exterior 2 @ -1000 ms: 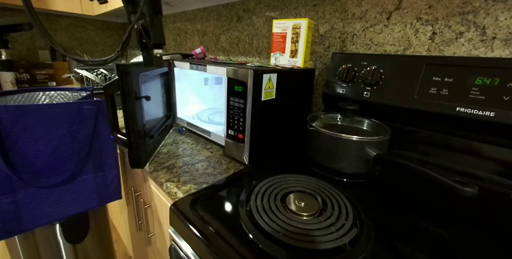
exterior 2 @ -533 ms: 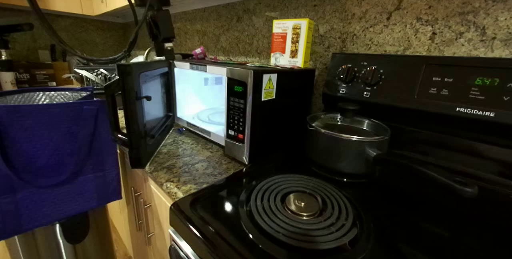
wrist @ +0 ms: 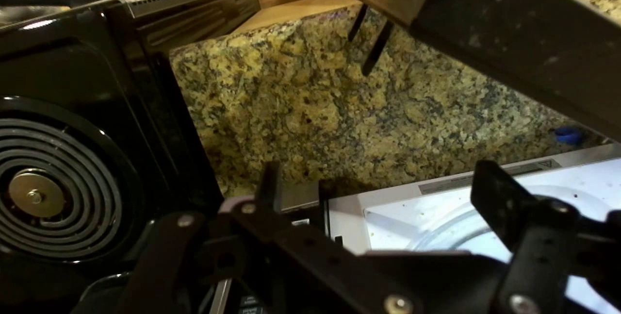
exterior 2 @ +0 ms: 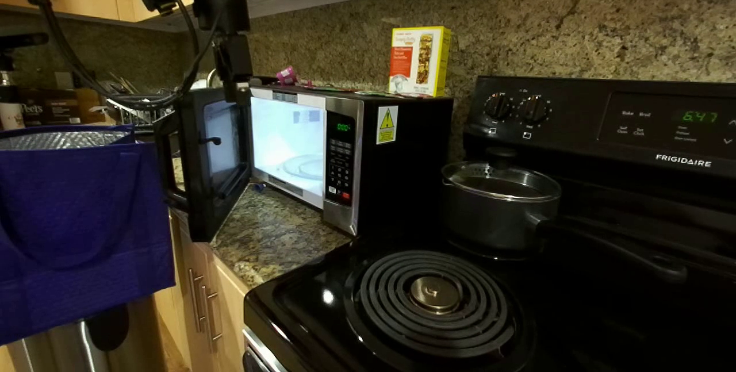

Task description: Open the microwave door fully

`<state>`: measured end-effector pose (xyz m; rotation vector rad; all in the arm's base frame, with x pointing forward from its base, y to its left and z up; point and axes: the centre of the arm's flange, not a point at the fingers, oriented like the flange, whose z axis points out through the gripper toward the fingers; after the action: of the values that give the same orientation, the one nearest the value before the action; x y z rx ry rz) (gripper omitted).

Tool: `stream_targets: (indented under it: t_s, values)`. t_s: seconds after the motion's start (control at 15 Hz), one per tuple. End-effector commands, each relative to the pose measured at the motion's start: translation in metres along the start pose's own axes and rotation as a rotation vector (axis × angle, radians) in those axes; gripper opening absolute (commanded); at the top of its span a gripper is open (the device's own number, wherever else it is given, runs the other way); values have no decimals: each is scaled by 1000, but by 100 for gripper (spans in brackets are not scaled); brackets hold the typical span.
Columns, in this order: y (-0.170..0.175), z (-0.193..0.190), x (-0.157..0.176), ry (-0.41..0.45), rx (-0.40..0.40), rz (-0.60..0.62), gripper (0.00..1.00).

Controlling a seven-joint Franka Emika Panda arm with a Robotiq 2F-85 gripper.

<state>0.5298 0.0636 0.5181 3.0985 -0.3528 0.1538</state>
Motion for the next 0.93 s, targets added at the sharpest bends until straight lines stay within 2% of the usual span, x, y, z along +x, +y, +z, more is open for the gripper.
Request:
stream_targets:
  t_s: [0.0, 0.47, 0.87]
  values:
    - [-3, 11, -5, -53, -20, -16, 100]
    - [-22, -5, -42, -80, -79, -107, 100]
    - [-39, -17, -71, -85, -50, -225, 100]
